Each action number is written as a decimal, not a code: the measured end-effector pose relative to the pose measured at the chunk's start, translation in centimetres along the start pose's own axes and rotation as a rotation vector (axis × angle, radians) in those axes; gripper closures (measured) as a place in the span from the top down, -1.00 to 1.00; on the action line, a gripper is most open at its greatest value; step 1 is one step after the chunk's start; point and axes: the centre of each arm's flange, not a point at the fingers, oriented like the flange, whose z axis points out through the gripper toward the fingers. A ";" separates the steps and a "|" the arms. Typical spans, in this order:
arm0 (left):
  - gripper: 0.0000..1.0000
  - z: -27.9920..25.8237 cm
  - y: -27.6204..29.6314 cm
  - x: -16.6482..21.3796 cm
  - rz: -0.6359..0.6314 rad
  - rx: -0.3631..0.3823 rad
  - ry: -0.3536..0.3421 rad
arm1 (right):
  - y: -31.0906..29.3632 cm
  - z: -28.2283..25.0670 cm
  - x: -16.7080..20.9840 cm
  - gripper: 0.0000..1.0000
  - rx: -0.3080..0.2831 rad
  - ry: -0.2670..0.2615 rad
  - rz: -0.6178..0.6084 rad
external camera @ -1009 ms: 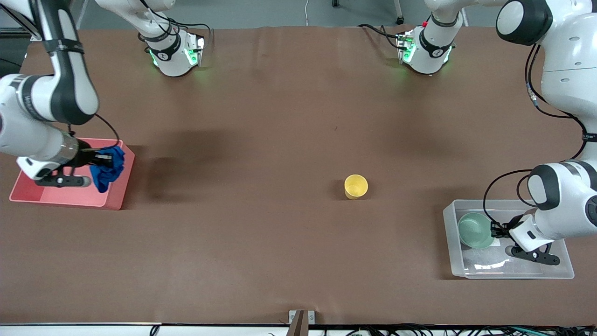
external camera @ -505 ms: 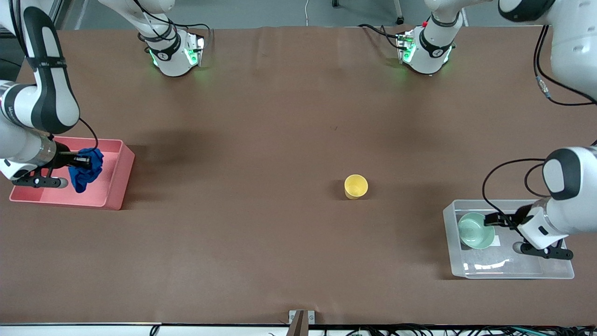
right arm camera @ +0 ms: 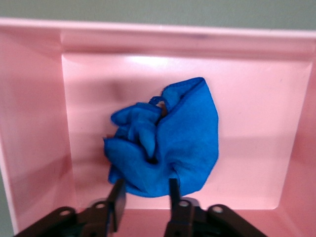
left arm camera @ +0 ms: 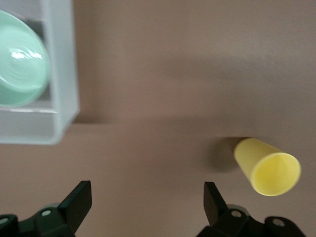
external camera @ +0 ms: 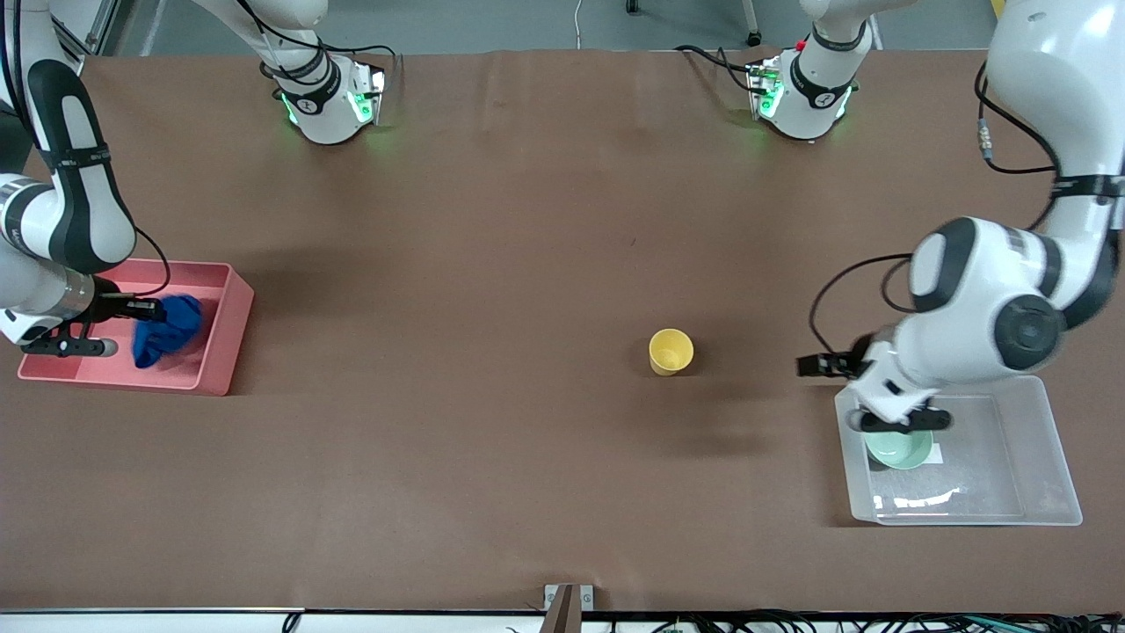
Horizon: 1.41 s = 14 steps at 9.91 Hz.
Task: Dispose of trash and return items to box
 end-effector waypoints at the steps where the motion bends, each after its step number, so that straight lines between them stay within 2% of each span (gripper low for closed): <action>1: 1.00 1.5 2.8 -1.4 -0.030 0.010 0.004 | 0.0 -1.2 0.7 0.22 -0.008 0.024 -0.003; 3: 0.97 4.6 8.2 -4.2 -0.084 0.075 0.032 | -0.2 -4.0 2.1 0.81 -0.025 0.079 -0.014; 4: 0.93 5.9 10.2 -5.4 -0.107 0.077 0.049 | -0.9 -6.0 2.9 1.00 -0.037 0.115 -0.028; 6: 0.74 8.5 11.9 -6.3 -0.131 0.052 0.092 | -3.7 -11.7 3.5 1.00 -0.049 0.154 -0.059; 8: 0.45 11.2 11.7 -6.3 -0.152 0.060 0.119 | -7.9 -18.2 2.6 1.00 -0.047 0.159 -0.063; 9: 0.44 12.5 12.0 -6.3 -0.161 0.050 0.122 | -10.2 -21.2 1.6 1.00 -0.044 0.160 -0.052; 12: -0.04 14.6 13.3 -6.7 -0.179 0.021 0.115 | -16.8 -28.3 -3.4 1.00 -0.035 0.153 -0.051; 14: -0.69 14.4 13.4 -6.6 -0.181 0.015 0.122 | -19.1 -31.3 -6.4 1.00 -0.033 0.152 -0.072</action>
